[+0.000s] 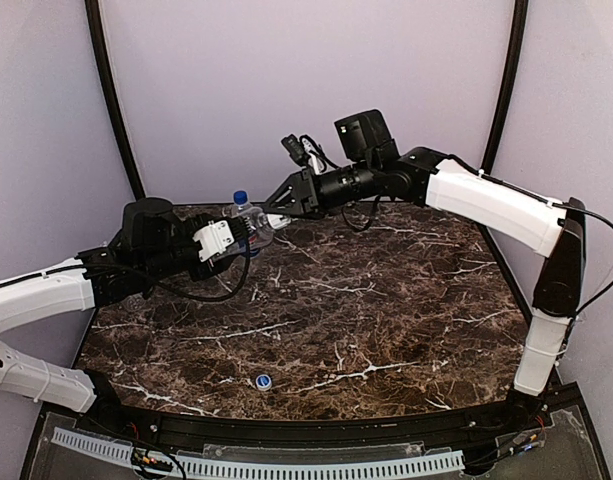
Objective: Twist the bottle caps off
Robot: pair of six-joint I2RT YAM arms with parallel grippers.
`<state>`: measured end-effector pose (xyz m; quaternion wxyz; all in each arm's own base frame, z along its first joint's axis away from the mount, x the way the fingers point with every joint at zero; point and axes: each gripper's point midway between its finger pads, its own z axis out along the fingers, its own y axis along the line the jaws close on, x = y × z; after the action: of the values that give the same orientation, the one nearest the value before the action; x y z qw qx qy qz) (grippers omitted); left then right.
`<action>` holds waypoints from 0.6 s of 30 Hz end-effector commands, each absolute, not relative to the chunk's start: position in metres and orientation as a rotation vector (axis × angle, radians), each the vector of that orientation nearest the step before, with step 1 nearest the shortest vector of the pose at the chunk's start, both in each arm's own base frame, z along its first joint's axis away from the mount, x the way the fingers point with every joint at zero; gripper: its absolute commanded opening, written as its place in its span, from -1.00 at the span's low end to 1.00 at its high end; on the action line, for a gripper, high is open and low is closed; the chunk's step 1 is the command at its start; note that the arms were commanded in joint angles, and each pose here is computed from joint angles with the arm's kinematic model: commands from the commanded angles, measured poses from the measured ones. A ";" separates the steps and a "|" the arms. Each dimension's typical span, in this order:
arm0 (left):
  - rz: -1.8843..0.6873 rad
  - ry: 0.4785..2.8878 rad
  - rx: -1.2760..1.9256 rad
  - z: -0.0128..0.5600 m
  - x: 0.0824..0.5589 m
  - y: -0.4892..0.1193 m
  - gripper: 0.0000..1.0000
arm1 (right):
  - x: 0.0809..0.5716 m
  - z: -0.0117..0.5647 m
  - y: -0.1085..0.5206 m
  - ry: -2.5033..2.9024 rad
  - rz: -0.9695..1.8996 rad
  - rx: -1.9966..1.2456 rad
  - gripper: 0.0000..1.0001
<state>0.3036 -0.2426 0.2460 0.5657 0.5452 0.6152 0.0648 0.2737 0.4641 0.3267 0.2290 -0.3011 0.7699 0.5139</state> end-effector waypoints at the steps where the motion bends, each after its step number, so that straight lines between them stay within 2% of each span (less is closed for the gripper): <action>1: 0.157 1.425 1.272 0.252 0.301 -0.242 -0.10 | 0.270 0.335 0.464 2.081 1.429 -0.854 -0.15; 4: 0.175 1.422 1.264 0.252 0.302 -0.240 -0.10 | 0.267 0.330 0.460 2.103 1.417 -0.853 0.01; 11: 0.189 1.413 1.255 0.254 0.304 -0.240 -0.10 | 0.266 0.317 0.454 2.156 1.383 -0.840 0.00; 13: 0.190 1.414 1.255 0.254 0.305 -0.239 -0.10 | 0.267 0.318 0.454 2.150 1.378 -0.840 -0.10; 18: 0.186 1.415 1.265 0.252 0.303 -0.239 -0.10 | 0.269 0.328 0.453 2.113 1.360 -0.846 -0.54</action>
<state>0.3062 -0.2394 0.2449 0.5662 0.5462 0.6119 0.0813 0.2677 0.4611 0.3099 0.2134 -0.3056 0.7801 0.5025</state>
